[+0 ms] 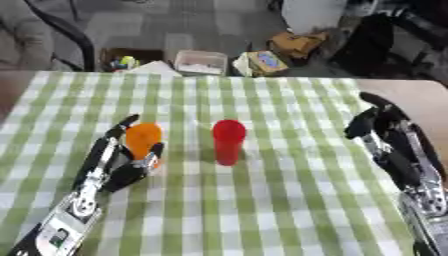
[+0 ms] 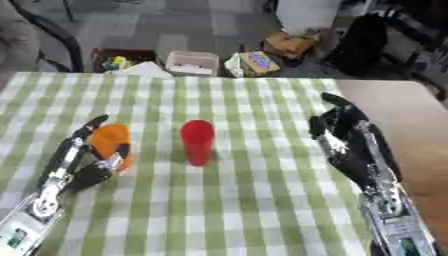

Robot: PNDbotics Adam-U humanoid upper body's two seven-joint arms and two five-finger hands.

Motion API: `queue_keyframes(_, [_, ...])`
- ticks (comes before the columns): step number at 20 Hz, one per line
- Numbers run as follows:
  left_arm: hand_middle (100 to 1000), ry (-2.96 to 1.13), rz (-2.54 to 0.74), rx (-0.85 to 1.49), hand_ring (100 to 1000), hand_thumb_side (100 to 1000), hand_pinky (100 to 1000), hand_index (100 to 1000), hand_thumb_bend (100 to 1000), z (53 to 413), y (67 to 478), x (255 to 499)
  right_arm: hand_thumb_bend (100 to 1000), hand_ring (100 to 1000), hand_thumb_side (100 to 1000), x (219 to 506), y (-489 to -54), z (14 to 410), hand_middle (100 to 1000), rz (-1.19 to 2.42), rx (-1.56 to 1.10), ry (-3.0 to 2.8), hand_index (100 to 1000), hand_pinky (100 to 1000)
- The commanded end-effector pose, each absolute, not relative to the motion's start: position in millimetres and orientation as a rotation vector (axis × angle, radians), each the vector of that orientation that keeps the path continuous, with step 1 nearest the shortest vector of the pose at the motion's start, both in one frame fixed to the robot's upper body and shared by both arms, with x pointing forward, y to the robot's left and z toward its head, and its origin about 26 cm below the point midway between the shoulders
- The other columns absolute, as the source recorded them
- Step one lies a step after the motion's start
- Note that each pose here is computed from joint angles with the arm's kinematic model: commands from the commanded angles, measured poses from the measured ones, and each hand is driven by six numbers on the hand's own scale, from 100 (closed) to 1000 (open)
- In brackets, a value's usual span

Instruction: Pour the contents of one cup into another cup.

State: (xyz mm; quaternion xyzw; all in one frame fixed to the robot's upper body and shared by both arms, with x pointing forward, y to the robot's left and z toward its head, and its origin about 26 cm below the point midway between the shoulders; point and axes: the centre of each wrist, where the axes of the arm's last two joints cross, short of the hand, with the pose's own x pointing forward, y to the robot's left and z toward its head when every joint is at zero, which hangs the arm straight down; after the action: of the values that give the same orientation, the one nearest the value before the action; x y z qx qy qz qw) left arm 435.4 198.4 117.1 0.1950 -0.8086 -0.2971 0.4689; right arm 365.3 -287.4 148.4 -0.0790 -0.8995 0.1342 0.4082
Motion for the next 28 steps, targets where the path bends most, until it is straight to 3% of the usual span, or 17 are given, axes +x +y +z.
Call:
queue_keyframes(1, [655,-1.997,-0.769,0.511,1000,545,508,969,329,127.7,202.3,438.2,354,534,574,365.1,-288.2,157.4,494,0.343,-0.2,-2.294,879,512])
queue_keyframes(8, [644,-1.993,-0.809,0.529,1000,529,503,969,319,126.3,202.0,438.5,334,534,582,365.3,-288.4,156.7,494,0.341,-0.201,-2.29,878,512])
queue_keyframes(16, [552,-2.002,-0.811,0.523,887,438,373,968,108,125.2,200.8,439.3,311,533,592,365.9,-288.2,157.1,493,0.339,-0.201,-2.292,876,511])
queue_keyframes(28, [483,-2.079,-0.7,0.445,794,397,262,958,100,135.2,200.8,432.1,311,532,590,366.9,-288.8,156.2,492,0.337,-0.206,-2.286,875,510])
